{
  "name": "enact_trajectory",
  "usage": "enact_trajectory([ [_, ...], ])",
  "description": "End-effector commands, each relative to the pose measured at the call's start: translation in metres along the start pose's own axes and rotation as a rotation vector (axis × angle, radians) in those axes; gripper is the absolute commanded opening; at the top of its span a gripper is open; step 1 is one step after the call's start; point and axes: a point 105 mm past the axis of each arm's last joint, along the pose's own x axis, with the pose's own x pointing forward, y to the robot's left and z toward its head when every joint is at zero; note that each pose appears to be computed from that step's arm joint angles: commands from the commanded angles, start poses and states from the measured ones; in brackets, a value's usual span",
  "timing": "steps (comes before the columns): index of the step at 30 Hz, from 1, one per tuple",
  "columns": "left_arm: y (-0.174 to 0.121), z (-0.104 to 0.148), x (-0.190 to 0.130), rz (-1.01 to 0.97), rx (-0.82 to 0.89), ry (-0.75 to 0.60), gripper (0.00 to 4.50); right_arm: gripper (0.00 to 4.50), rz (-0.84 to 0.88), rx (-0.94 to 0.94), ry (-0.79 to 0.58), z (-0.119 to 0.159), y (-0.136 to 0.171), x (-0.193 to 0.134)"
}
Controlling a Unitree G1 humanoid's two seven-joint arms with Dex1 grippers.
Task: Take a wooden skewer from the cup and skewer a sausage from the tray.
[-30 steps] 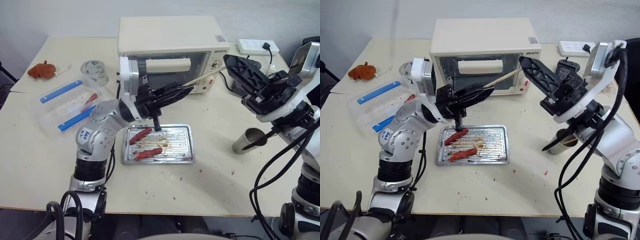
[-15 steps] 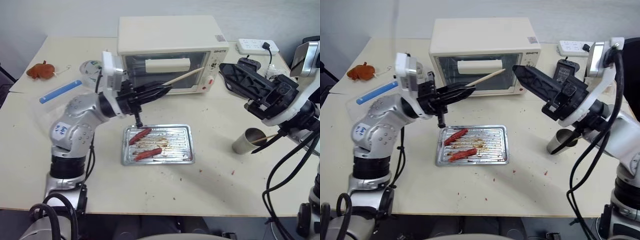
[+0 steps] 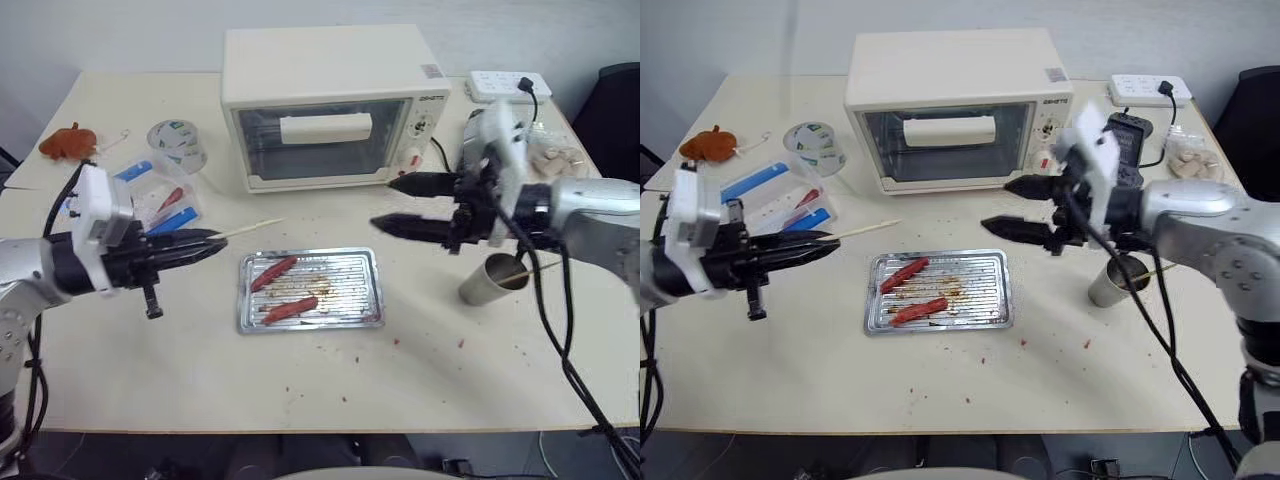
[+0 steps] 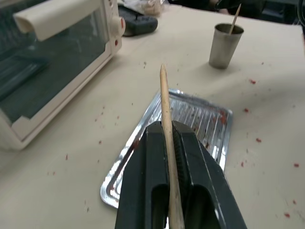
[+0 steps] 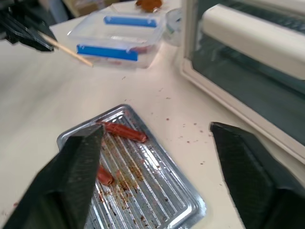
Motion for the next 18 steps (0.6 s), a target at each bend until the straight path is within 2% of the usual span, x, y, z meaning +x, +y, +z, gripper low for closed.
enact_trajectory([
  [1,-0.006,0.000,-0.020,0.060,0.028,0.038,0.00,4.46,0.111,-0.181,0.075,-0.012,0.017,0.020],
  [5,-0.010,-0.011,-0.033,0.106,0.002,0.080,0.00,4.46,0.251,-0.242,0.106,-0.028,0.036,0.041],
  [12,-0.015,-0.008,-0.035,0.123,0.009,0.083,0.00,4.46,0.273,-0.357,0.113,-0.036,0.036,0.061],
  [15,-0.014,-0.006,-0.035,0.132,0.007,0.070,0.00,3.83,0.262,-0.413,0.104,-0.041,0.039,0.065],
  [18,-0.015,-0.006,-0.034,0.132,0.007,0.067,0.00,2.85,0.229,-0.432,0.078,-0.041,0.039,0.067],
])
